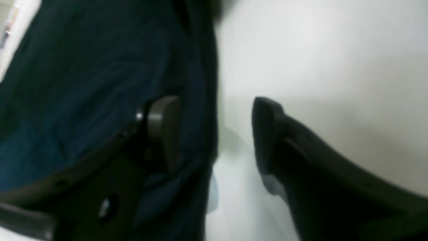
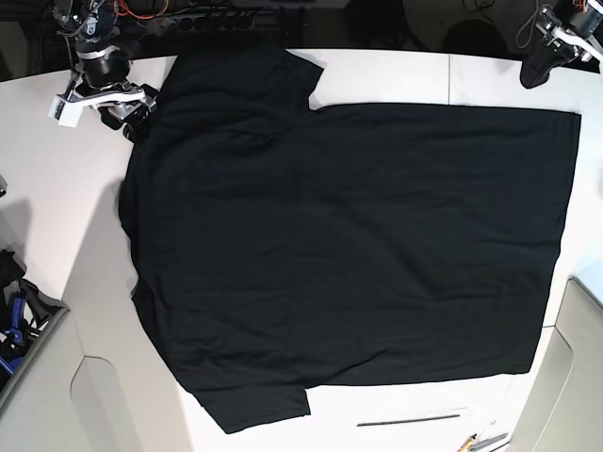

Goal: Fold the T-shirt properly
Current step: 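Move the right gripper to the black shirt's shoulder corner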

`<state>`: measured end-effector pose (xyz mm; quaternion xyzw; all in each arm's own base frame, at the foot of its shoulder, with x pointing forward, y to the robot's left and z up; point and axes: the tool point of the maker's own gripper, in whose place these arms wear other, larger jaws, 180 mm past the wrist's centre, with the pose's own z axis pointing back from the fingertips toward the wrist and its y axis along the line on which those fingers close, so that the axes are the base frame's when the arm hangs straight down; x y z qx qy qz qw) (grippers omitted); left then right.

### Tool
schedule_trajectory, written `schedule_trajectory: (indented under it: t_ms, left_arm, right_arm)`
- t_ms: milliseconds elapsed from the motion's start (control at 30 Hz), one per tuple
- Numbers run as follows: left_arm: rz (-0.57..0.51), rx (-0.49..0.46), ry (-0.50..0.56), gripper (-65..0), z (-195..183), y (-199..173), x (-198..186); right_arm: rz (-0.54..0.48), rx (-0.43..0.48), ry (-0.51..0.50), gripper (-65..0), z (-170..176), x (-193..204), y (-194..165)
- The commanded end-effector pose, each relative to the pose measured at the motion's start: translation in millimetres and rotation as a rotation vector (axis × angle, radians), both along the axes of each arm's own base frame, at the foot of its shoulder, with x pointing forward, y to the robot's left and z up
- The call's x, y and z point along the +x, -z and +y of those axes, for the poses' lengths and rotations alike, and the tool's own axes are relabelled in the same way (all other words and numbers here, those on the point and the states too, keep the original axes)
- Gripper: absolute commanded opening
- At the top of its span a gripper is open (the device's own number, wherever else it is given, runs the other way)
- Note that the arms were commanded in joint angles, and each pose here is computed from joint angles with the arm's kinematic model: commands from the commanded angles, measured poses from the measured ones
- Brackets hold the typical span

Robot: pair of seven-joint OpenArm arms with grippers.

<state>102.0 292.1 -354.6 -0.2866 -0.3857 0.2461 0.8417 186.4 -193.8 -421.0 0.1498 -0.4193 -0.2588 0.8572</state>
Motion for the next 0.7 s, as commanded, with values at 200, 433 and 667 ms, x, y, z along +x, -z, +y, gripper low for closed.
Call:
schedule_trajectory:
  t_ms: [200,433,667]
  left_arm:
    - [-0.032,0.007,0.001,-65.0,3,-10,3]
    - [-0.033,0.007,0.001,-65.0,4,-10,3]
    - [-0.074,0.014,0.008,-65.0,5,-16,19]
  right_arm:
    - [0.007,0.043,-0.077,-30.7,22,4,5]
    - [0.002,0.053,-0.099,-30.8,30,5,5]
    - [0.003,0.052,-0.100,-62.5,30,4,5]
